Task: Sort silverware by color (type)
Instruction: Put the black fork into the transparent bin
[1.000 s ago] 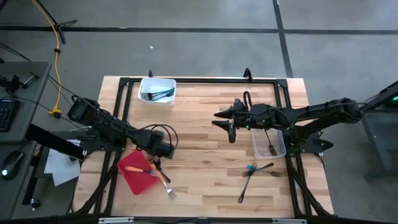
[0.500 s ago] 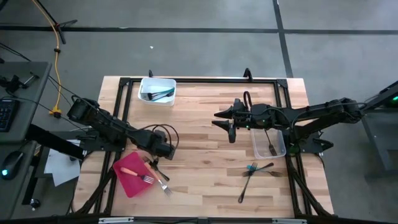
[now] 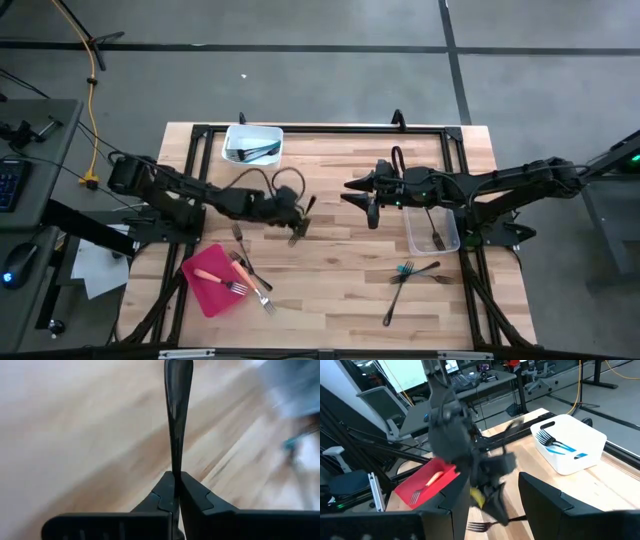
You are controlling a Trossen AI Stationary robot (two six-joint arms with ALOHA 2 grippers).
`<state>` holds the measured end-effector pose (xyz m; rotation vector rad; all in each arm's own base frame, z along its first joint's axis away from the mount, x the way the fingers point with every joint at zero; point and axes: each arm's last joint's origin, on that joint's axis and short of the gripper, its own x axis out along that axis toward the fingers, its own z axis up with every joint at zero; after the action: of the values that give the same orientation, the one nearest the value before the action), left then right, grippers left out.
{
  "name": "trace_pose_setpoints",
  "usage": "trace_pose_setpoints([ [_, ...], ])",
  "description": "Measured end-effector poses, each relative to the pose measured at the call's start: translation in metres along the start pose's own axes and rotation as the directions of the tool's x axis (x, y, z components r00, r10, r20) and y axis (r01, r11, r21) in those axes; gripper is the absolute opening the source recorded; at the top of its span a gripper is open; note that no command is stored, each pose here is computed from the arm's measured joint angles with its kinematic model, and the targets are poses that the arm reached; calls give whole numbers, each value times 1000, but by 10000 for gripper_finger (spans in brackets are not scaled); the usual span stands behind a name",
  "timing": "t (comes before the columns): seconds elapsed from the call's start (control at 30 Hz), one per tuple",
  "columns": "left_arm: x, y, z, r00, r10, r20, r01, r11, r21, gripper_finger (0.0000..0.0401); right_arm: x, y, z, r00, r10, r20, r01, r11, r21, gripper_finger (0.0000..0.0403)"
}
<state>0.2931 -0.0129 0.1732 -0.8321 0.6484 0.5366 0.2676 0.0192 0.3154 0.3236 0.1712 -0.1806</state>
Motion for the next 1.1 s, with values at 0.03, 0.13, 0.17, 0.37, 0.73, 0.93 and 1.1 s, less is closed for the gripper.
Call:
trace_pose_setpoints([
  [0.03,-5,-2,7,999,-28,41,28,999,19,1,0,0,0,1000,0,0,0,1000,0,154],
  [0.13,-28,-8,26,981,-97,166,84,993,86,1,0,0,0,1000,0,0,0,1000,0,154],
  [0.17,-37,-10,32,971,-123,203,101,989,112,1,0,0,0,1000,0,0,0,1000,1,154],
  [0.37,-107,-17,59,861,-325,390,215,930,299,1,0,0,1,1000,3,8,-4,999,42,154],
  [0.73,-162,-32,65,645,-573,505,317,803,505,1,0,3,4,999,31,42,-32,999,15,154],
  [0.93,-137,-41,58,678,-581,450,326,786,525,1,0,3,4,998,39,40,-39,999,8,154],
  [1.1,-122,-47,56,673,-608,420,358,765,535,1,0,3,4,998,40,39,-40,999,-13,154],
])
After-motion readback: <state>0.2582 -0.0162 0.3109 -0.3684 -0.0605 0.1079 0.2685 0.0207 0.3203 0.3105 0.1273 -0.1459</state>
